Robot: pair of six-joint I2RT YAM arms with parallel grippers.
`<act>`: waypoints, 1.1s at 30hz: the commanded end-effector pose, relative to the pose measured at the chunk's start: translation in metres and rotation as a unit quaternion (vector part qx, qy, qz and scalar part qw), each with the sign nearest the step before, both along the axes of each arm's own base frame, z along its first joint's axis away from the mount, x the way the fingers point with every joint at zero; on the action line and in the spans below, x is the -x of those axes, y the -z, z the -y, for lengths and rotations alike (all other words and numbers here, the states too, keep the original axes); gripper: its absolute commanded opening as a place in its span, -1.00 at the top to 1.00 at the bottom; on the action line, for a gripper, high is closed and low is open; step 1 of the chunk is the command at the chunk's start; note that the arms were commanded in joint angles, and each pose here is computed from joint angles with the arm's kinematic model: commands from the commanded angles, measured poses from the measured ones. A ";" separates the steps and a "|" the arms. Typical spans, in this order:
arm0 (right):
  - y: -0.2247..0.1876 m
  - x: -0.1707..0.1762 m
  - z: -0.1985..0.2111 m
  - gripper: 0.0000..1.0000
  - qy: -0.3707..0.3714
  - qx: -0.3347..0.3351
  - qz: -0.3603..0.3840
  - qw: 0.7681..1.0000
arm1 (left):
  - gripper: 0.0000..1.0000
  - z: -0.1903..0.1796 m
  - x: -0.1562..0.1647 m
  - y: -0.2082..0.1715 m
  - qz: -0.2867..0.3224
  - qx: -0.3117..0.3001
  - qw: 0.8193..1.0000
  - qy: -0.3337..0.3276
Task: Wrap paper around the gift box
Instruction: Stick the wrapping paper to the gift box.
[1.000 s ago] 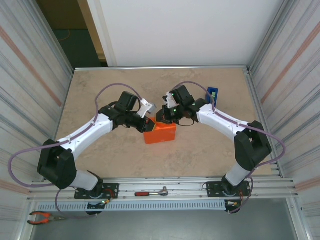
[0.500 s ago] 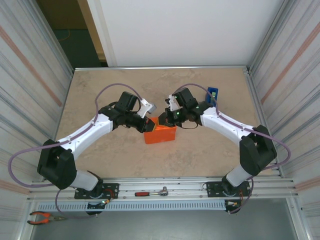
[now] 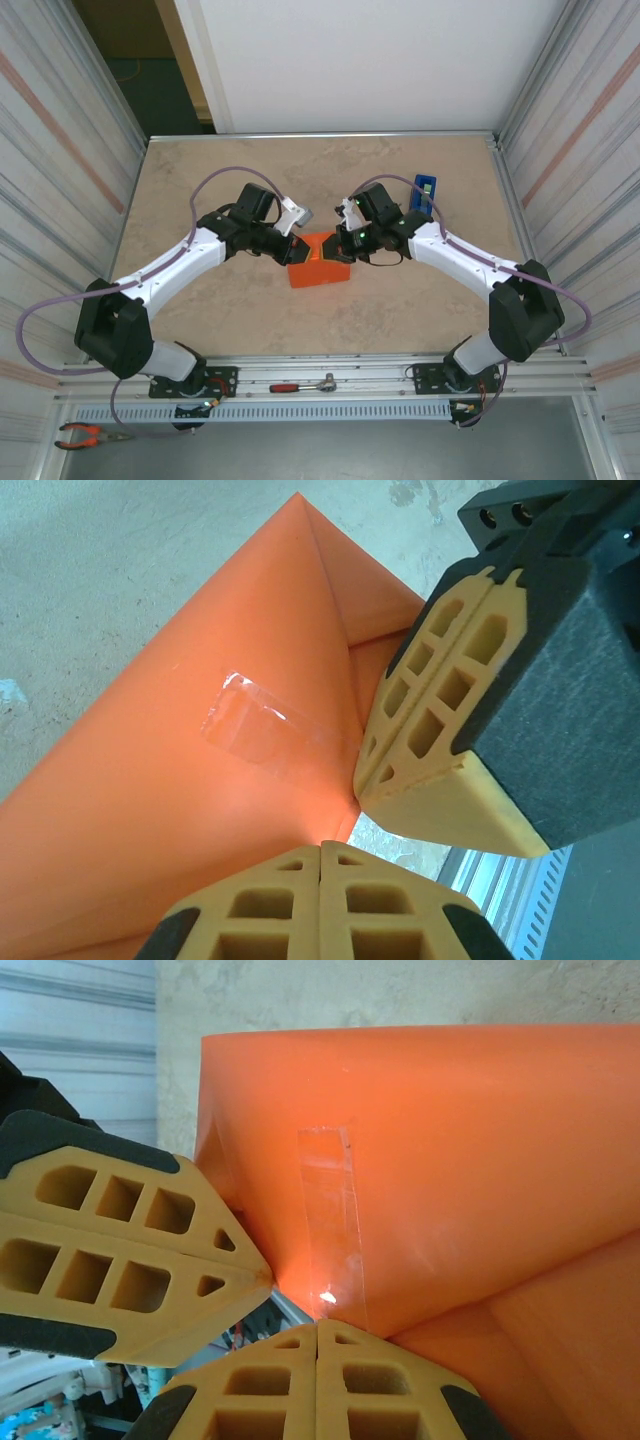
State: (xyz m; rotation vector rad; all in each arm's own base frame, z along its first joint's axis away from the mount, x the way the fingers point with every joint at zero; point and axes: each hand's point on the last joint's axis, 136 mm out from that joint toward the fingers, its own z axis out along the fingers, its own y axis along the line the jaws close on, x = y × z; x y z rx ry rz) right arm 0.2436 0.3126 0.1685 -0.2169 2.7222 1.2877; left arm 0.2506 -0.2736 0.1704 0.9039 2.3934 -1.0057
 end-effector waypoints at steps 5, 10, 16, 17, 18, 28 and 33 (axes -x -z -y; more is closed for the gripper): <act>-0.001 0.013 0.003 1.00 -0.013 0.000 0.006 1.000 | 1.00 -0.009 0.010 0.028 -0.027 -0.038 0.999 0.001; 0.008 0.010 0.004 1.00 0.000 0.010 0.011 1.000 | 1.00 -0.009 0.010 0.028 -0.027 -0.037 0.999 0.001; 0.018 0.003 0.004 1.00 0.035 0.038 0.051 0.997 | 1.00 -0.009 0.010 0.027 -0.028 -0.035 0.999 0.000; 0.018 0.003 0.004 1.00 0.042 0.042 0.064 0.996 | 1.00 -0.009 0.010 0.027 -0.027 -0.035 0.999 0.000; 0.020 0.003 0.006 1.00 0.050 0.048 0.074 0.995 | 1.00 -0.009 0.010 0.027 -0.026 -0.034 0.999 0.000; 0.039 0.010 0.011 1.00 0.093 0.058 0.162 0.981 | 1.00 -0.008 0.010 0.027 -0.026 -0.033 0.999 0.000; 0.037 0.014 0.012 1.00 0.094 0.038 0.177 0.979 | 1.00 -0.008 0.011 0.026 -0.027 -0.032 0.999 0.001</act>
